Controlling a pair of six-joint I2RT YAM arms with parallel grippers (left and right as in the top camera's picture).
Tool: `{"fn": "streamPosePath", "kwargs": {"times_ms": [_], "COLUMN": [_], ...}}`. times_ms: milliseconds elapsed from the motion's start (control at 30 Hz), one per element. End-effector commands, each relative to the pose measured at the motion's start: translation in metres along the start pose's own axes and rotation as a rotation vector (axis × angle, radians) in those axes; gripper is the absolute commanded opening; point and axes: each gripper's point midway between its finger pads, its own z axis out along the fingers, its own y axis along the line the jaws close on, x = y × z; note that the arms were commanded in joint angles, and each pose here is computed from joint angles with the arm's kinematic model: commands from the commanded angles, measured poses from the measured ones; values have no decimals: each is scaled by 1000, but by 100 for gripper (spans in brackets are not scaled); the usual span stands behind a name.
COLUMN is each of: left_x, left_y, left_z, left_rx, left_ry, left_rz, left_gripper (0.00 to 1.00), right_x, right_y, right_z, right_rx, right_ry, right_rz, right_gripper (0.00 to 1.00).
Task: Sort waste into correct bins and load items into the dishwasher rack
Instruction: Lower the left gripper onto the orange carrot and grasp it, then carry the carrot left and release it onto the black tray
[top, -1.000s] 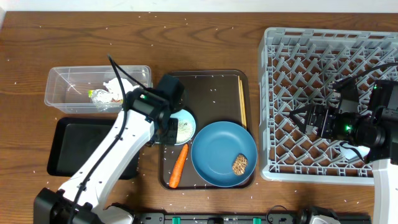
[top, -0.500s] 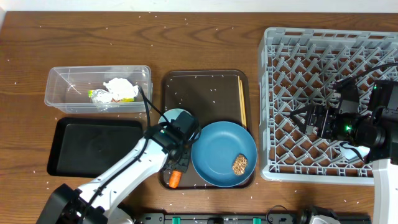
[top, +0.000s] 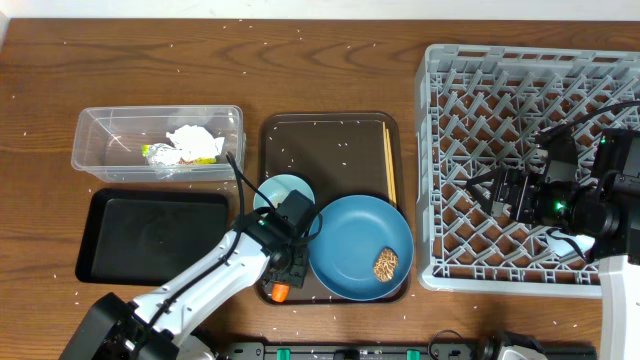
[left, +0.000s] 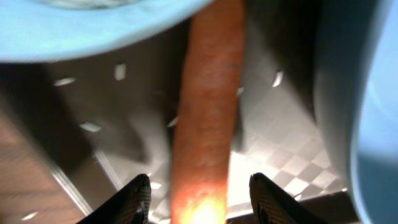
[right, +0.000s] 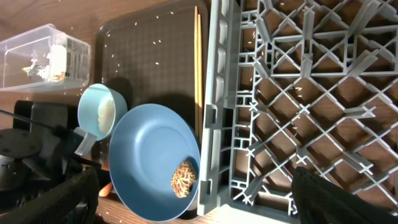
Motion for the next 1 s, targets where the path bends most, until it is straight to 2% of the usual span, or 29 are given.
{"fn": "streamPosePath", "kwargs": {"times_ms": [0, 267, 400, 600, 667, 767, 967], "left_x": [11, 7, 3, -14, -17, -16, -12], "left_y": [-4, -5, -8, -9, -3, 21, 64], "left_z": [7, 7, -2, -53, -69, -89, -116], "left_rx": [40, 44, 51, 56, 45, -6, -26], "left_ry": [26, 9, -4, -111, -151, -204, -303], "left_rz": [-20, -31, -30, -38, -57, -191, -403], "left_gripper": [51, 24, 22, 22, 19, 12, 11], "right_x": [0, 0, 0, 0, 0, 0, 0], "right_y": [4, 4, 4, 4, 4, 4, 4], "right_z": [1, 1, 1, 1, 1, 1, 1], "right_rx": [-5, -6, -6, -5, -5, -6, -6], "right_ry": [6, 6, 6, 6, 6, 7, 8], "right_rz": [-13, -13, -13, -13, -13, -13, -12], "right_gripper": [92, 92, 92, 92, 92, 92, 92]}}
